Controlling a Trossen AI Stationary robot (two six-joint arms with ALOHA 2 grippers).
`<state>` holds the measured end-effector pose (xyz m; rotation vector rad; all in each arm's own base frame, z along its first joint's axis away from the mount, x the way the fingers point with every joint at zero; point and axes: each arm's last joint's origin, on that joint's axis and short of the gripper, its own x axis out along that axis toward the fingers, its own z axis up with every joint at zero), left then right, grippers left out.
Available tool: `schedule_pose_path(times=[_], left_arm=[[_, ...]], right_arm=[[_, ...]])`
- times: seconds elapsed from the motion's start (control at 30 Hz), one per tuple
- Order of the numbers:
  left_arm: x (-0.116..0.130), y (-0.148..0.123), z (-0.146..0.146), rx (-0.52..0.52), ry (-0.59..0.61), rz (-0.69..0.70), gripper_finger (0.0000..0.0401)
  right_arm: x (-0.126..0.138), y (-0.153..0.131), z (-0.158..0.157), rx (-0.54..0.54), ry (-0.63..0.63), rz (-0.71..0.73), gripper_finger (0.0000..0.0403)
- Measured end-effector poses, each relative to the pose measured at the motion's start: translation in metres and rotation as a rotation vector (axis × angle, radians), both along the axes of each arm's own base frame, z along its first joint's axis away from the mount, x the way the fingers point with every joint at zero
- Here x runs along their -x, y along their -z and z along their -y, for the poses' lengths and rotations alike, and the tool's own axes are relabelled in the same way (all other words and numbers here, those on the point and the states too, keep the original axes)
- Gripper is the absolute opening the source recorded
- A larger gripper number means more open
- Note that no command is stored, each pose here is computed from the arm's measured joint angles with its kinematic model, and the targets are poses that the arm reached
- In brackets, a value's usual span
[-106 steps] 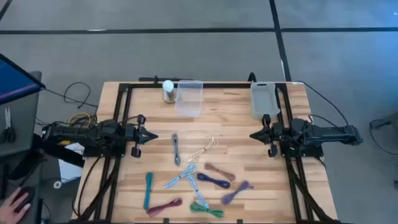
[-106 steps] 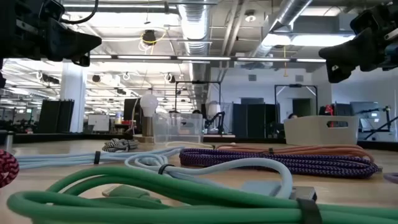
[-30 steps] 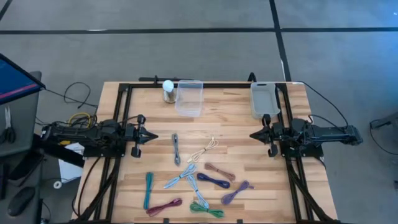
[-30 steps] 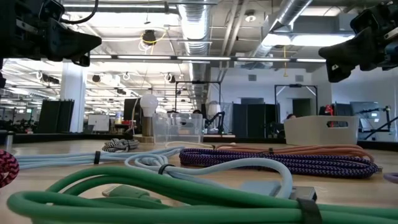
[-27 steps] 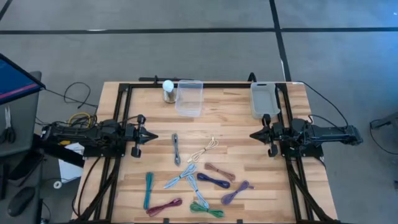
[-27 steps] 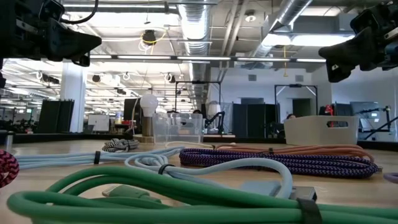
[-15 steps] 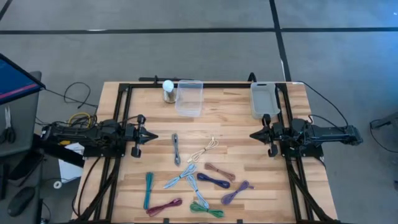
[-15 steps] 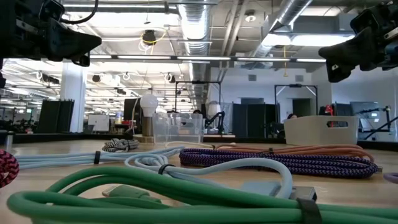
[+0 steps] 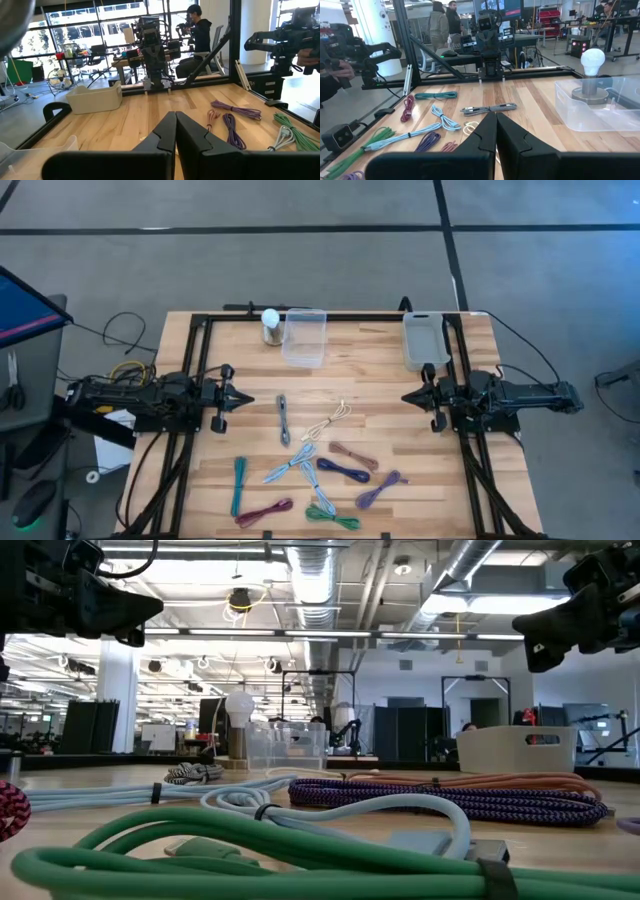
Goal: Pick & Place USB Port
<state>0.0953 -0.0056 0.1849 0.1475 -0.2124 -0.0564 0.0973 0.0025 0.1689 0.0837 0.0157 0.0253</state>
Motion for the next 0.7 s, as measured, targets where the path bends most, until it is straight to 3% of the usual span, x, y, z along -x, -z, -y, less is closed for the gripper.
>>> schedule_pose_path(times=[0.27,0.47,0.7], left_arm=[[0.0001,-0.0003,0.0000,0.000,0.000,0.003,0.0010],[0.0003,-0.0015,0.0000,0.021,0.004,0.015,0.0010],[0.0008,-0.0043,-0.0001,0.086,0.019,0.039,0.0010]], right_arm=[[0.0000,0.0000,0.0000,-0.021,0.001,0.000,0.0000],[0.0000,-0.0018,0.0000,-0.105,0.000,0.016,0.0000],[0.0003,-0.0084,0.0000,-0.078,-0.003,0.085,0.0000]])
